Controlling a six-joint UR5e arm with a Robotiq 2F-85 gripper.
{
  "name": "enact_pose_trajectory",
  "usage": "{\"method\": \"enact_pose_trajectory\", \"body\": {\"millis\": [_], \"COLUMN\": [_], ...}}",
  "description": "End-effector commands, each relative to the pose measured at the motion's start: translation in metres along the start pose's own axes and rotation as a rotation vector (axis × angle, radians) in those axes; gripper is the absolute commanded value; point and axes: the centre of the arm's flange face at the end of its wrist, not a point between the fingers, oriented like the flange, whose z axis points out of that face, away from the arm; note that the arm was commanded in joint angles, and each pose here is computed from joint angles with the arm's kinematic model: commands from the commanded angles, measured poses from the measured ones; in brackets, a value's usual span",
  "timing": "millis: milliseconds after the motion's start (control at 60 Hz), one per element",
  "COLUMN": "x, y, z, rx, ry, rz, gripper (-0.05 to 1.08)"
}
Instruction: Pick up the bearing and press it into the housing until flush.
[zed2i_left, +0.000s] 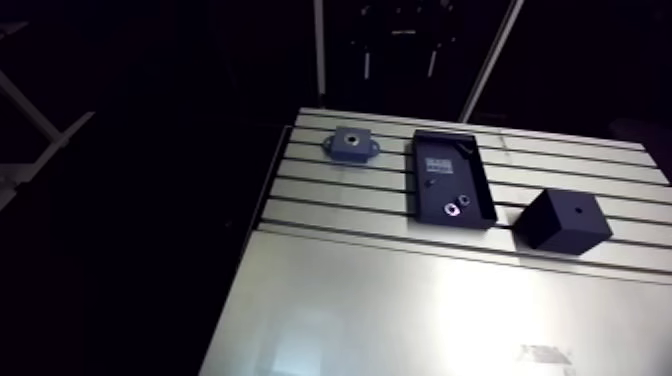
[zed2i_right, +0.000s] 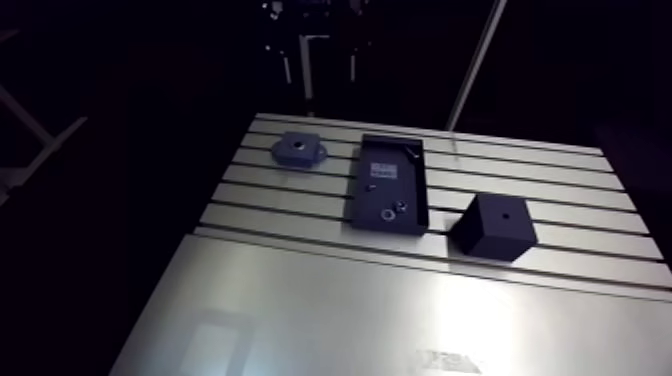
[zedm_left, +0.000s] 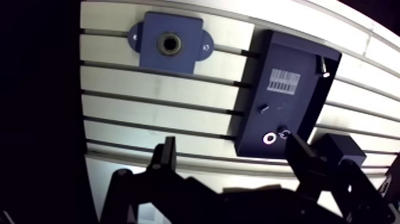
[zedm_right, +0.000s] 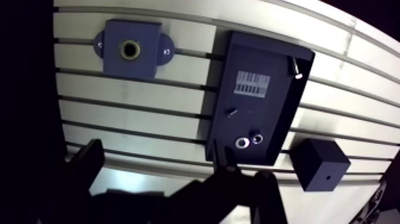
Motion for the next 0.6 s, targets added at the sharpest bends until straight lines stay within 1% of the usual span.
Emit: {"method": "enact_pose_trajectory", "body": {"millis": [17,167,350,450,600], "x": [-0.075,-0.086,-0.089,-0.101,-0.102], "y": [0.100,0.100,0.099,0.096,0.094], "z": [-0.106,-0.121,-0.120,-0.127,-0.123], "rx": [0.012,0.015,0.015,0.008,0.011], "ry": [0.092,0.120,0.115,0.135,0.130], "rz": [0.081,0.085,0.084,0.084,0.084], "gripper": [0.01,0.01,0.01,0.01,0.01]}}
